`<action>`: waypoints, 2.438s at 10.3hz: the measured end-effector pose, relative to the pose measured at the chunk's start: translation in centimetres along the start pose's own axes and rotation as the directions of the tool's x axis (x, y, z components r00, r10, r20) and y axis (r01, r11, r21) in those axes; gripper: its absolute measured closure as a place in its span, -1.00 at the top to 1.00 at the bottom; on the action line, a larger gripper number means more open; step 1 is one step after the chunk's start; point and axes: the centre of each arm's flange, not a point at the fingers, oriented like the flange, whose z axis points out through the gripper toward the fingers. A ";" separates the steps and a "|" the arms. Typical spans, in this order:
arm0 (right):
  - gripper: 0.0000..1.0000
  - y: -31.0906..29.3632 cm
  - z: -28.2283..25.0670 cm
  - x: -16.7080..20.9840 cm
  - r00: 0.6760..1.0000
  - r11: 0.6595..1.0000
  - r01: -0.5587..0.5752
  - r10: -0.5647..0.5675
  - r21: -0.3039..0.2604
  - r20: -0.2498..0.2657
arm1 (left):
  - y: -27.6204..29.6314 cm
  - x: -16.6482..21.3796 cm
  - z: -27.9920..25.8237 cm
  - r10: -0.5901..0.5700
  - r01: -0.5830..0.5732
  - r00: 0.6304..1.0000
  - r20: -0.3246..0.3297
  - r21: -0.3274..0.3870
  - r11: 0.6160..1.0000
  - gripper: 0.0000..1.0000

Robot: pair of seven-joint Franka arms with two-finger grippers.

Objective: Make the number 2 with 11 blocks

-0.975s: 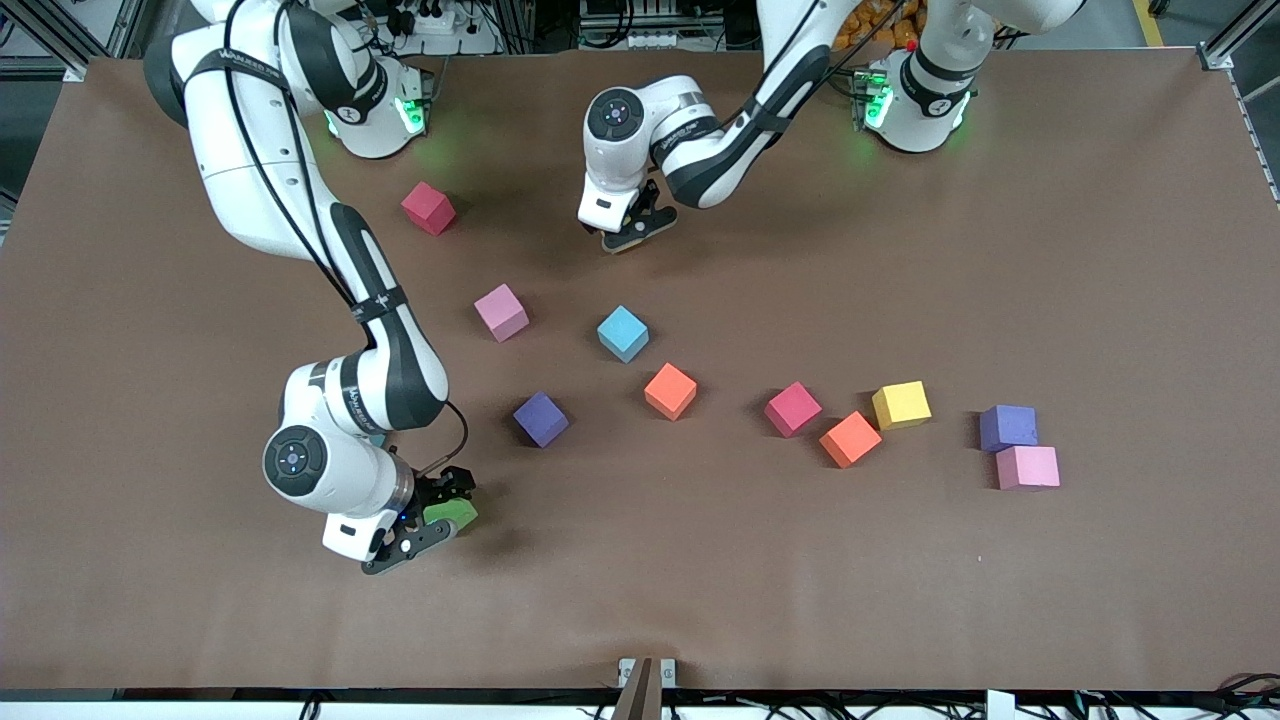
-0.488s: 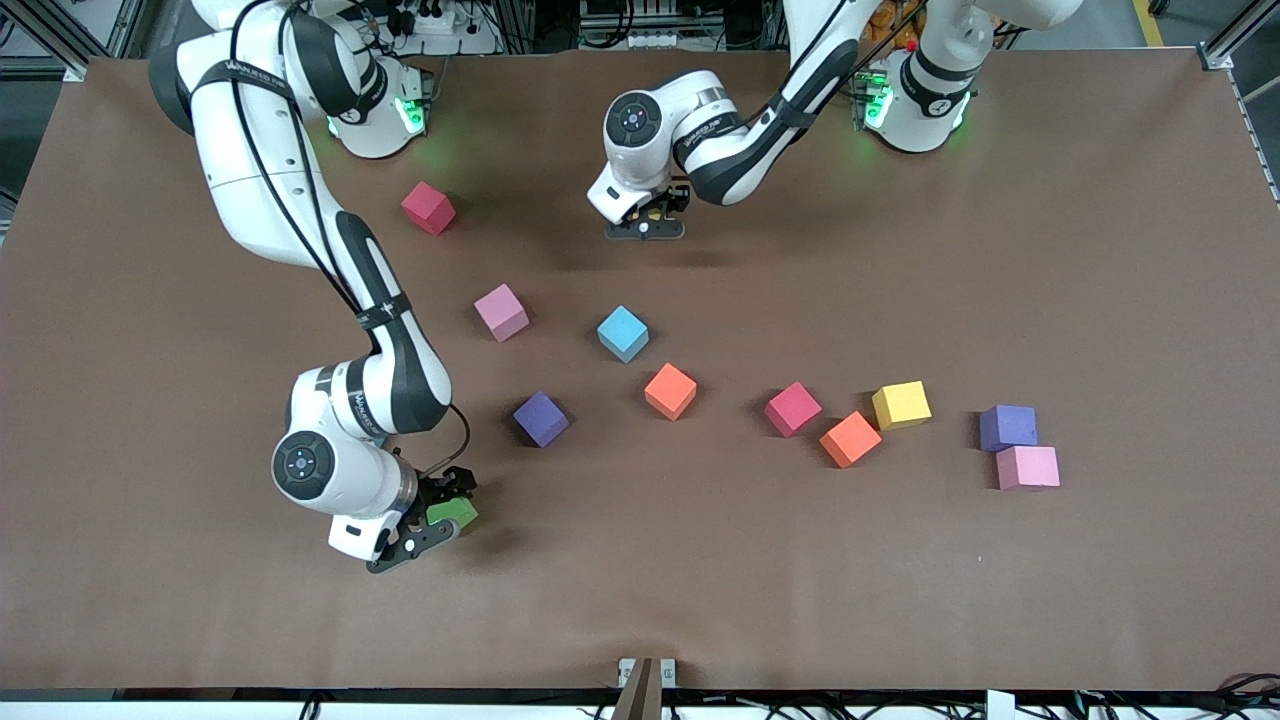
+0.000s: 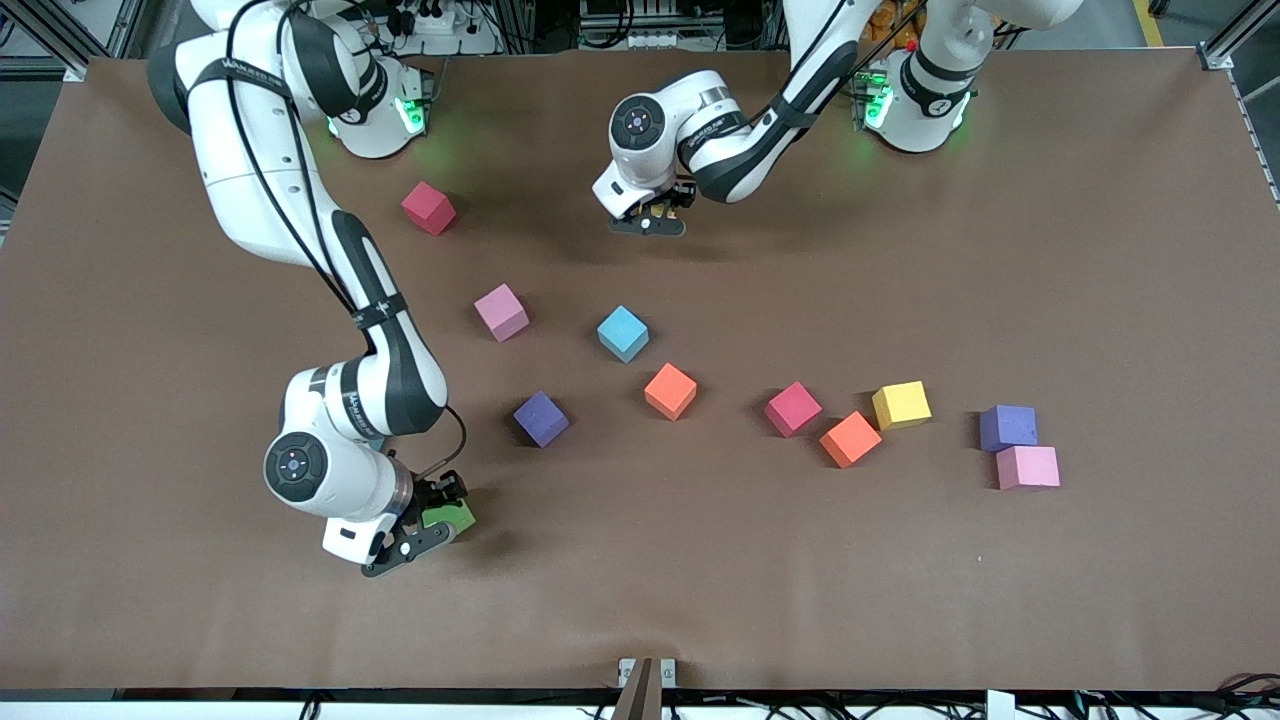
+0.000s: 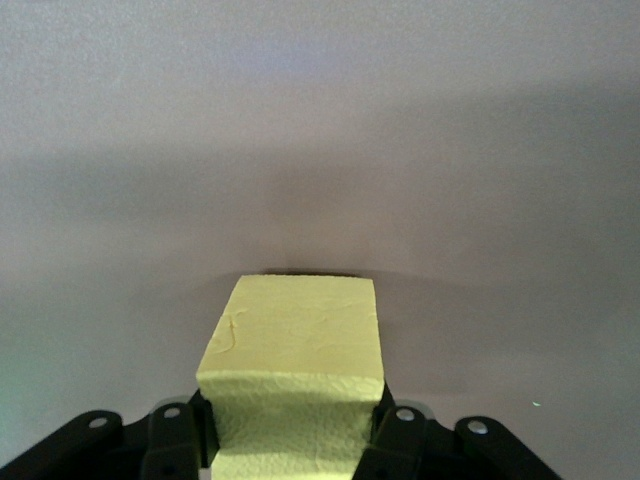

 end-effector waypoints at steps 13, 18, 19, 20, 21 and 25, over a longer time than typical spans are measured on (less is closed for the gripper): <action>0.10 -10.5 -11.6 -8.4 0.873 0.876 0.468 -0.478 0.116 0.096 | 1.0 0.6 0.3 -0.102 0.100 0.995 -0.022 -0.077 0.992 0.08; 0.10 -13.6 -13.0 -9.9 0.775 0.786 0.610 -0.619 0.101 0.129 | 0.8 0.8 0.8 -0.098 0.096 0.995 -0.027 -0.067 0.993 0.21; 0.10 -14.7 -13.5 -10.0 0.762 0.774 0.625 -0.633 0.105 0.135 | 0.8 0.9 0.8 -0.105 0.103 0.994 -0.027 -0.068 0.992 0.47; 0.10 -15.3 -13.9 -10.1 0.755 0.767 0.632 -0.641 0.106 0.138 | 0.7 1.0 0.7 -0.117 0.115 0.993 -0.026 -0.069 0.991 0.74; 0.10 -15.4 -14.1 -10.2 0.754 0.766 0.634 -0.643 0.105 0.138 | 0.8 1.0 0.6 -0.123 0.120 0.992 -0.027 -0.071 0.990 0.98; 0.10 -16.9 -13.8 -10.6 0.736 0.750 0.653 -0.662 0.108 0.140 | 0.6 1.4 -1.4 -0.130 0.126 0.990 -0.047 -0.081 0.989 1.00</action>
